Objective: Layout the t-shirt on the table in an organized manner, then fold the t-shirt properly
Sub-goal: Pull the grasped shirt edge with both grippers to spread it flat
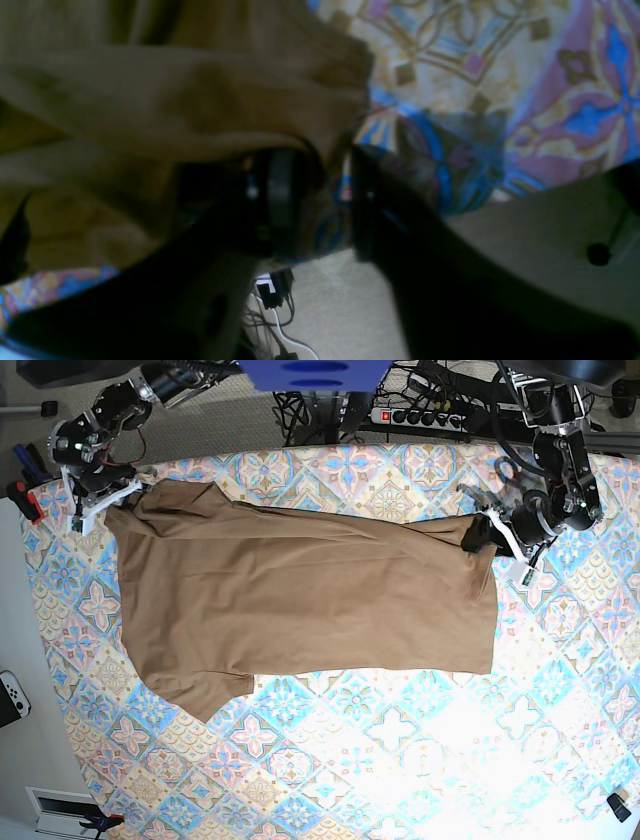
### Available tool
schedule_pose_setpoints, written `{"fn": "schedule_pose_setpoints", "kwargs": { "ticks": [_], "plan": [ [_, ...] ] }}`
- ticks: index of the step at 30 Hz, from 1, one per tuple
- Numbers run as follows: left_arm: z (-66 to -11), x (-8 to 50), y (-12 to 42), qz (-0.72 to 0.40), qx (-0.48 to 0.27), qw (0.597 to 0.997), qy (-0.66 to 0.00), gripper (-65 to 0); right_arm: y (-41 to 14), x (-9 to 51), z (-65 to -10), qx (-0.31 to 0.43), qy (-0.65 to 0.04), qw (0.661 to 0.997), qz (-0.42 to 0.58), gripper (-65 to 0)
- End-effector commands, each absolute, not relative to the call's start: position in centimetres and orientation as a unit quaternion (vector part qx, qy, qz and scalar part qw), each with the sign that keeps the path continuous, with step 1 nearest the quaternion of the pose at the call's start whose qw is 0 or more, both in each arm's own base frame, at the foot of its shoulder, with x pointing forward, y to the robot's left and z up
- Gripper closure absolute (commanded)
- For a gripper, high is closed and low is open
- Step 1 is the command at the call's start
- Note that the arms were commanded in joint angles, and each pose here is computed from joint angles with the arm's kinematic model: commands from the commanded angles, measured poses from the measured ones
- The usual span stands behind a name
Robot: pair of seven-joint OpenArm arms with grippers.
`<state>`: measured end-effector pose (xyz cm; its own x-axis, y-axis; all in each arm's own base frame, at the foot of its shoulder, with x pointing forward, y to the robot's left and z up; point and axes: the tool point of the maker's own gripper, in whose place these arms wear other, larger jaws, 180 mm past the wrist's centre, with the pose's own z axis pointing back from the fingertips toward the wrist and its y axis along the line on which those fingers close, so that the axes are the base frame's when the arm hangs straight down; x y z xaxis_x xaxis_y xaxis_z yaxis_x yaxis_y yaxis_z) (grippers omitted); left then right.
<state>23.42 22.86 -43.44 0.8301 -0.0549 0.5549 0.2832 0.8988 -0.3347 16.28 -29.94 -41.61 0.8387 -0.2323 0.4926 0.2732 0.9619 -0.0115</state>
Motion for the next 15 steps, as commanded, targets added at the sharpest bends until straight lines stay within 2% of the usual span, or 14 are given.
{"fn": "schedule_pose_setpoints", "kwargs": {
  "ticks": [1, 4, 8, 15],
  "plan": [
    [-46.2, 19.7, 26.0, -0.103, -0.133, 0.971, -0.172, -22.9, -30.7, 17.0, -40.5, -0.053, -0.271, 0.952, -0.128, -21.6],
    [-46.2, 19.7, 25.9, -0.103, -0.134, 0.97, -0.172, -24.1, -30.7, 16.9, -40.5, -0.053, -0.271, 0.952, -0.129, -25.6],
    [-46.0, 19.8, 26.0, -0.105, -0.132, 0.97, -0.174, -24.2, -30.9, 17.1, -39.9, -0.06, -0.277, 0.951, -0.127, -27.1],
    [-41.7, 20.8, 24.6, -0.143, -0.104, 0.954, -0.244, -24.2, -31.2, 17.6, -38.8, -0.073, -0.29, 0.947, -0.122, -27.1]
  ]
}}
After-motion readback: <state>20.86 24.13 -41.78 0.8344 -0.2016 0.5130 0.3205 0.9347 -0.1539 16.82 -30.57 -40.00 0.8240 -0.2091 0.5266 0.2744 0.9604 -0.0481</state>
